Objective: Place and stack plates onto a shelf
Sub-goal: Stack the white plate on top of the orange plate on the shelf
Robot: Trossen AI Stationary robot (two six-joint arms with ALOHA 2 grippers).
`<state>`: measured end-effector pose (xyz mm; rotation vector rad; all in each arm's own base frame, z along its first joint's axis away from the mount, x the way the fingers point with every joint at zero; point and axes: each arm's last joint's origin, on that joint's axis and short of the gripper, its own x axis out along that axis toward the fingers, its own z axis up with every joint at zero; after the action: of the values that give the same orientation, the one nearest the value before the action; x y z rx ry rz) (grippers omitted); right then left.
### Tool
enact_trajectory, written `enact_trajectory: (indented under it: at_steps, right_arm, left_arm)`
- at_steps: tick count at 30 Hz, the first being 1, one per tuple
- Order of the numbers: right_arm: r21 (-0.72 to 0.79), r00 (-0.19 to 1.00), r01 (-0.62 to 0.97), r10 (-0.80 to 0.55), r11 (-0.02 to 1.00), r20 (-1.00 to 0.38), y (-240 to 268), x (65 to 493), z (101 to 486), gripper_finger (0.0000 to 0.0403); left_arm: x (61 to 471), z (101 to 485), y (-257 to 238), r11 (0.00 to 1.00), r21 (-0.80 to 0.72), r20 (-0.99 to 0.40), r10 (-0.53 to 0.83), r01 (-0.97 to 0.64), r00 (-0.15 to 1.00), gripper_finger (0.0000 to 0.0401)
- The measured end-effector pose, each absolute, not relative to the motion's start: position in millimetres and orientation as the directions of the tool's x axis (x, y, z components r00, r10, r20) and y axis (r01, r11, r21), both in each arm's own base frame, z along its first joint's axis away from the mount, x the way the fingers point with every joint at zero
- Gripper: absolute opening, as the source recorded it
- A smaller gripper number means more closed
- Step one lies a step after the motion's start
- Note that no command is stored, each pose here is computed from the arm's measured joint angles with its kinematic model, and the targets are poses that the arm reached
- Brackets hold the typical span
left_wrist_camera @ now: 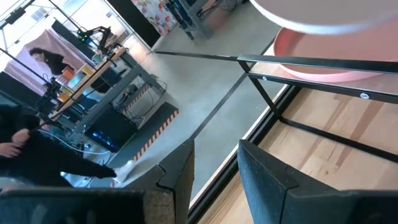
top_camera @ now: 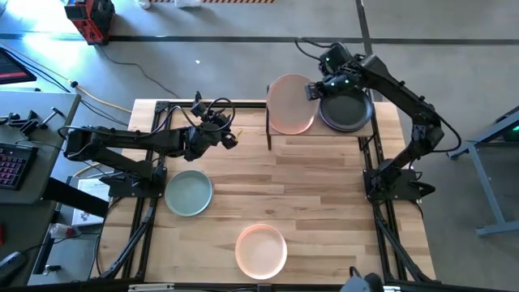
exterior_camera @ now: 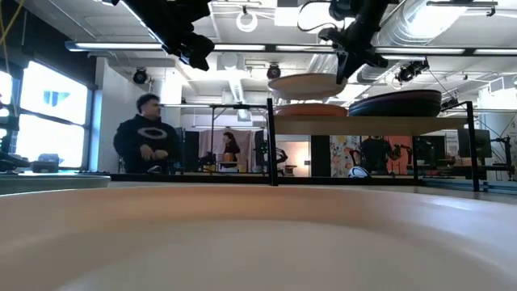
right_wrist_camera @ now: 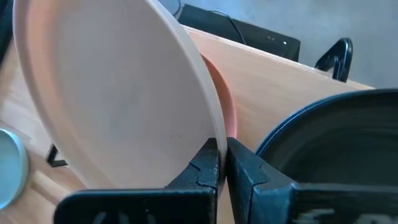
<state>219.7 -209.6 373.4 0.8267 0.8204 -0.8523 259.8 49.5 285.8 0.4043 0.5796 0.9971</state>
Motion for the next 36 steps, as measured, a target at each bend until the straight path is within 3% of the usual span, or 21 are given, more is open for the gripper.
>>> enact_trajectory:
  at_steps: [14,26,36]
  right_arm:
    - [0.267,0.380,0.887,-0.265,0.376,-0.886,-211,225,340,0.0000]
    - [0.273,0.394,0.877,-0.266,0.397,-0.880,-212,226,338,0.0002]
    - [0.274,0.412,0.866,-0.283,0.419,-0.866,-214,228,339,0.0054]
  left_arm:
    - [260,286,50,0.490,0.565,-0.267,0.870,-0.664,0.414,0.0113]
    - [260,286,50,0.490,0.553,-0.267,0.870,-0.674,0.414,0.0113]
    - [260,286,50,0.492,0.525,-0.267,0.870,-0.694,0.414,0.0113]
